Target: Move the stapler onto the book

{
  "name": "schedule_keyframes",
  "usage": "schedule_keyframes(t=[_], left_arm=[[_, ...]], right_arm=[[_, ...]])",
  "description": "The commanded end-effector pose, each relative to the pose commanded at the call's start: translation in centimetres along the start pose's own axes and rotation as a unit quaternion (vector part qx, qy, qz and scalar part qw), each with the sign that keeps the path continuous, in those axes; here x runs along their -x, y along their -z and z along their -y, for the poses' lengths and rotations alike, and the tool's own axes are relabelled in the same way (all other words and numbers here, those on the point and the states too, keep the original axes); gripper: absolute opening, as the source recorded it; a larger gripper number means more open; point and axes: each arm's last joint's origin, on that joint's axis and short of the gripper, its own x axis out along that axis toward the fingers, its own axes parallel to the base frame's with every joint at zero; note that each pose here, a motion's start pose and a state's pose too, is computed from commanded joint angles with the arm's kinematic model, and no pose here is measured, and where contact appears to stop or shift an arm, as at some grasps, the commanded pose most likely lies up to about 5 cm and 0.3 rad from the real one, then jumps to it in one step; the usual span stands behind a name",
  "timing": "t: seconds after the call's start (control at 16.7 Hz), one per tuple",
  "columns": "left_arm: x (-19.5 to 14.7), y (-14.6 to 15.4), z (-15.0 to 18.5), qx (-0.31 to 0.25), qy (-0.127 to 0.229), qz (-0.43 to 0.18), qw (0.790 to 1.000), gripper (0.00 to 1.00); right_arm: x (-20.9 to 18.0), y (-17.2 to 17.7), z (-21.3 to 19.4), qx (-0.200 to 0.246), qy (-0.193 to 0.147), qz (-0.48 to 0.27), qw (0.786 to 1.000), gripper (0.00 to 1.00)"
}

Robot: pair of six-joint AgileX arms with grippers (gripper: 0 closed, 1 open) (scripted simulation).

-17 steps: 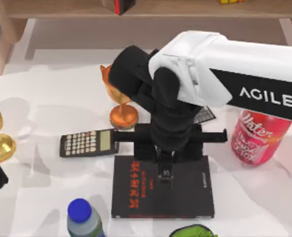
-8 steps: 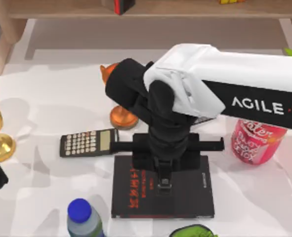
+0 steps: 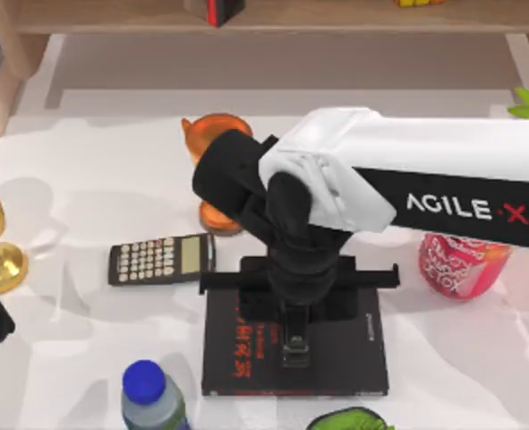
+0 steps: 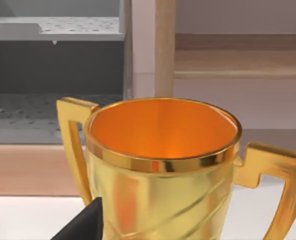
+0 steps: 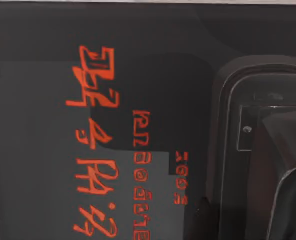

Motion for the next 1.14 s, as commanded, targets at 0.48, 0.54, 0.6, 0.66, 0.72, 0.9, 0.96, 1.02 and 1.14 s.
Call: schedule_keyframes(t=[0.48,0.54,0.6,0.66,0.72,0.9,0.96,1.02,1.14], left_arm=[[0.00,0.00,0.00,0.000,0.000,0.000,1.000,1.00],[0.00,0.00,0.00,0.000,0.000,0.000,1.000,1.00],[0.00,0.00,0.00,0.000,0.000,0.000,1.000,1.00],[0.00,0.00,0.00,0.000,0.000,0.000,1.000,1.00],[0.00,0.00,0.00,0.000,0.000,0.000,1.000,1.00],[0.00,0.00,0.00,0.000,0.000,0.000,1.000,1.00],[0.00,0.00,0.00,0.000,0.000,0.000,1.000,1.00],[0.00,0.00,0.00,0.000,0.000,0.000,1.000,1.00],[0.00,0.00,0.00,0.000,0.000,0.000,1.000,1.00]], right_arm=[[0.00,0.00,0.00,0.000,0.000,0.000,1.000,0.60],[0.00,0.00,0.00,0.000,0.000,0.000,1.000,0.68],[0.00,0.00,0.00,0.000,0.000,0.000,1.000,0.75],[0.00,0.00,0.00,0.000,0.000,0.000,1.000,0.83],[0.00,0.00,0.00,0.000,0.000,0.000,1.000,0.90],[0.00,0.00,0.00,0.000,0.000,0.000,1.000,1.00],[0.00,0.00,0.00,0.000,0.000,0.000,1.000,1.00],[0.00,0.00,0.00,0.000,0.000,0.000,1.000,1.00],[0.00,0.00,0.00,0.000,0.000,0.000,1.000,1.00]])
